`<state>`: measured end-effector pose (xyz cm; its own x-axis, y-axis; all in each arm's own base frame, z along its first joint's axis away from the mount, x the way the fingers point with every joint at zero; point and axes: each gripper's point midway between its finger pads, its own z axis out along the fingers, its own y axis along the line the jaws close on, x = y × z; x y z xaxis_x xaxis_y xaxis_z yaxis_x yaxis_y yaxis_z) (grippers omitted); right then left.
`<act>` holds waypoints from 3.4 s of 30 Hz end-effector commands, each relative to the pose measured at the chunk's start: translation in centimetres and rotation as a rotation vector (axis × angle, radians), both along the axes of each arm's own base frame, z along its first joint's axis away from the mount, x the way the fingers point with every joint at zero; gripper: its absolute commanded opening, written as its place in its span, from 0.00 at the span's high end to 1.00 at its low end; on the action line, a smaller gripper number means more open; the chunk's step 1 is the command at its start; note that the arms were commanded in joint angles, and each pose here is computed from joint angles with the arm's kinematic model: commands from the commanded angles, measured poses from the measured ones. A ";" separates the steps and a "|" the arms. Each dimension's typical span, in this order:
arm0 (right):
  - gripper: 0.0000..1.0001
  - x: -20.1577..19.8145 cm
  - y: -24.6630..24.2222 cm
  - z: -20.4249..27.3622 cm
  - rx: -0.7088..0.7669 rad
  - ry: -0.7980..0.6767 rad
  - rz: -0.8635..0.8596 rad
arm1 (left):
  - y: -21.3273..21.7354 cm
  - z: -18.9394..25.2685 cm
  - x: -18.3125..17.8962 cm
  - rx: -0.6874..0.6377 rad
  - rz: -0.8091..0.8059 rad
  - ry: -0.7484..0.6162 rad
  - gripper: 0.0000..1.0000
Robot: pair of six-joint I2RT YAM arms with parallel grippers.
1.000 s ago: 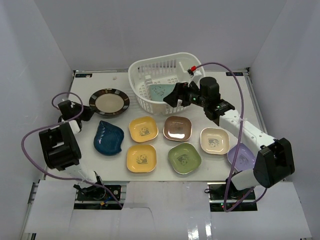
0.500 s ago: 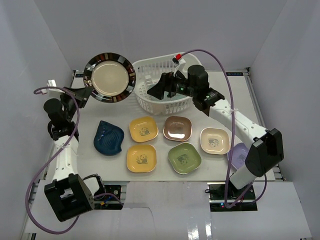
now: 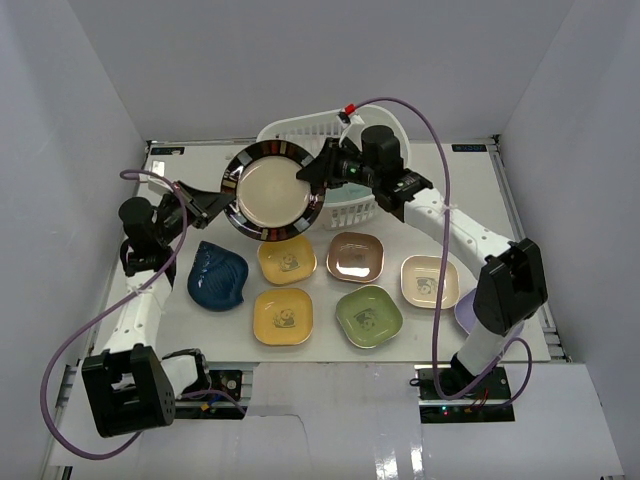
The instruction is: Place the plates into the plastic bin on the countertop
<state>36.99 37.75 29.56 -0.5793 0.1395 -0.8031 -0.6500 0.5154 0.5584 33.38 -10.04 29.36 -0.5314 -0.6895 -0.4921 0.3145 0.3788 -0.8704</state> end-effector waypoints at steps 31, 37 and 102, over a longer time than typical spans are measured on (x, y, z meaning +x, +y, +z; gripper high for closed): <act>0.57 17.7 -9.8 -7.7 -0.006 0.149 -0.396 | 12.9 -16.5 -13.6 0.677 0.686 1.024 0.03; 0.11 17.0 -10.1 -6.6 -0.036 0.108 -0.380 | 13.3 -19.7 -15.2 0.706 0.698 1.156 0.08; 0.49 -12.5 -31.9 -16.8 -0.370 0.213 -0.795 | -11.5 5.4 7.0 0.312 0.034 0.072 1.00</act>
